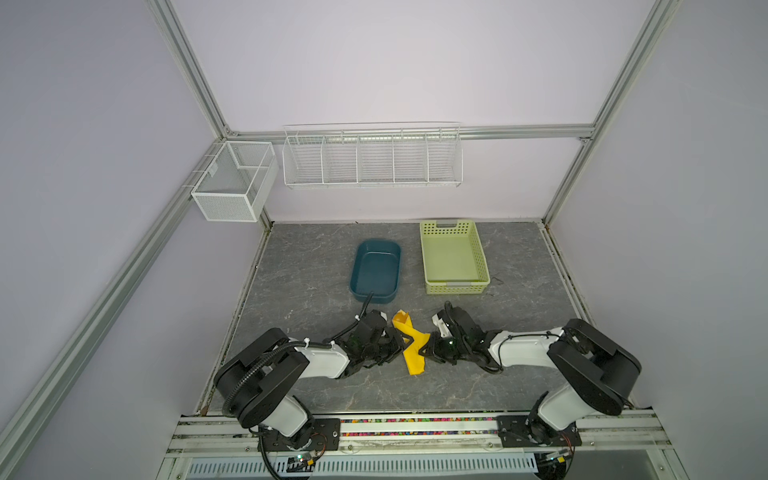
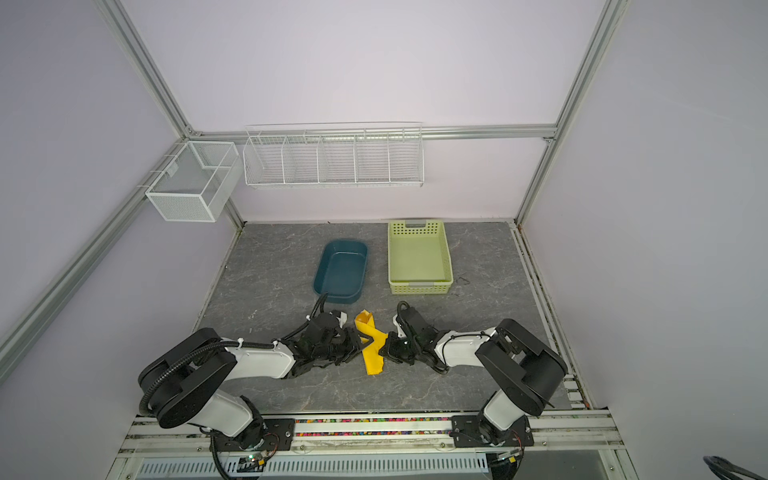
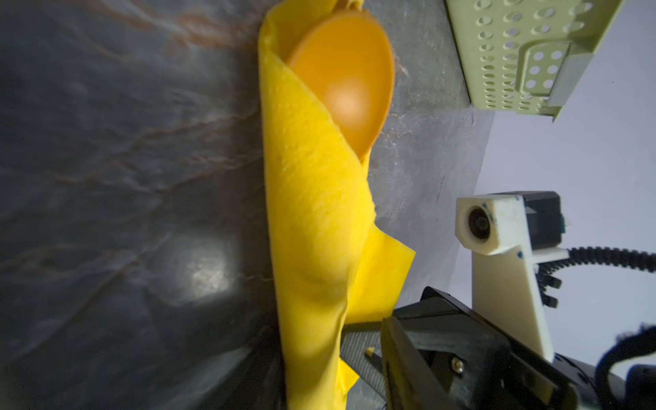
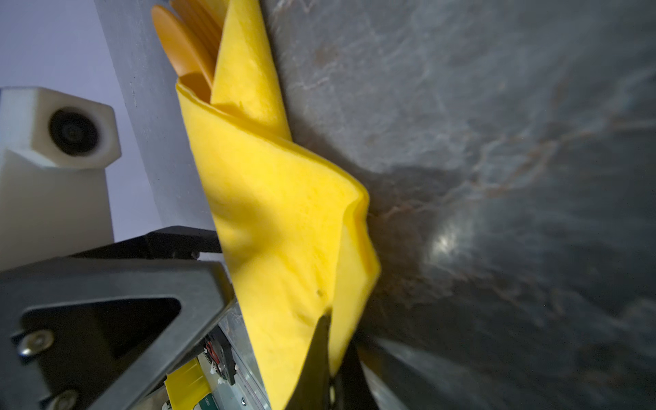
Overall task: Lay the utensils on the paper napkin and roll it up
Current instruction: 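Wrap the napkin flap around the utensils, turning the bundle between both grippers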
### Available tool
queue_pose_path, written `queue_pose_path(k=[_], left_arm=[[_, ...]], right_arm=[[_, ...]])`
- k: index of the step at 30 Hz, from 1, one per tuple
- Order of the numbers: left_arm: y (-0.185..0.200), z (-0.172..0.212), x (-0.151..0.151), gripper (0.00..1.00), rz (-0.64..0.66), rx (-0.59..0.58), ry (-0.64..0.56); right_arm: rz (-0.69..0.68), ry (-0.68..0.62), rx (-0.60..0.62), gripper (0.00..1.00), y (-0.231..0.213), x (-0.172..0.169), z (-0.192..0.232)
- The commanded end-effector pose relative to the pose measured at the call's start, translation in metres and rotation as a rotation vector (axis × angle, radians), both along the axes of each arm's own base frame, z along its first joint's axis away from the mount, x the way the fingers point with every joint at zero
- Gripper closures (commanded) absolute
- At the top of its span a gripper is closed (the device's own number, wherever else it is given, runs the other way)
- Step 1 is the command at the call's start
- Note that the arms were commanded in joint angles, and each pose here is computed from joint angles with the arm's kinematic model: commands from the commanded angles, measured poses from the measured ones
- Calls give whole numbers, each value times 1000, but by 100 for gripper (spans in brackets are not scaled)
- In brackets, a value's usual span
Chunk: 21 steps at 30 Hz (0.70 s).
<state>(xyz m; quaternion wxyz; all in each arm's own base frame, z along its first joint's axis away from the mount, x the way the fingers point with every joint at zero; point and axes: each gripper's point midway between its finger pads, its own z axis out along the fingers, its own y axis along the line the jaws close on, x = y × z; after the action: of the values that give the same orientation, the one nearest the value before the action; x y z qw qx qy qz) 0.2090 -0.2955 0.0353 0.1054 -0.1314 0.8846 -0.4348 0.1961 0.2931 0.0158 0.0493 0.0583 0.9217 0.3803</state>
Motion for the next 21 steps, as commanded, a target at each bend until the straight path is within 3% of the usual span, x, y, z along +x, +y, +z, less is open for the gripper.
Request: queue_pose_path(k=[1,10,21], left_arm=[[7,-16,0,57,-12,83,-5],[-2,-19,4,61,-53,74,-31],[3,-15,6,80,-43,105,-45]], right_arm=[[-52,165,-246,93,-50,-32,-58],[-44,172,-242,93,-47,-33,-61],[-40,164,-233,93,-45,-32,-58]])
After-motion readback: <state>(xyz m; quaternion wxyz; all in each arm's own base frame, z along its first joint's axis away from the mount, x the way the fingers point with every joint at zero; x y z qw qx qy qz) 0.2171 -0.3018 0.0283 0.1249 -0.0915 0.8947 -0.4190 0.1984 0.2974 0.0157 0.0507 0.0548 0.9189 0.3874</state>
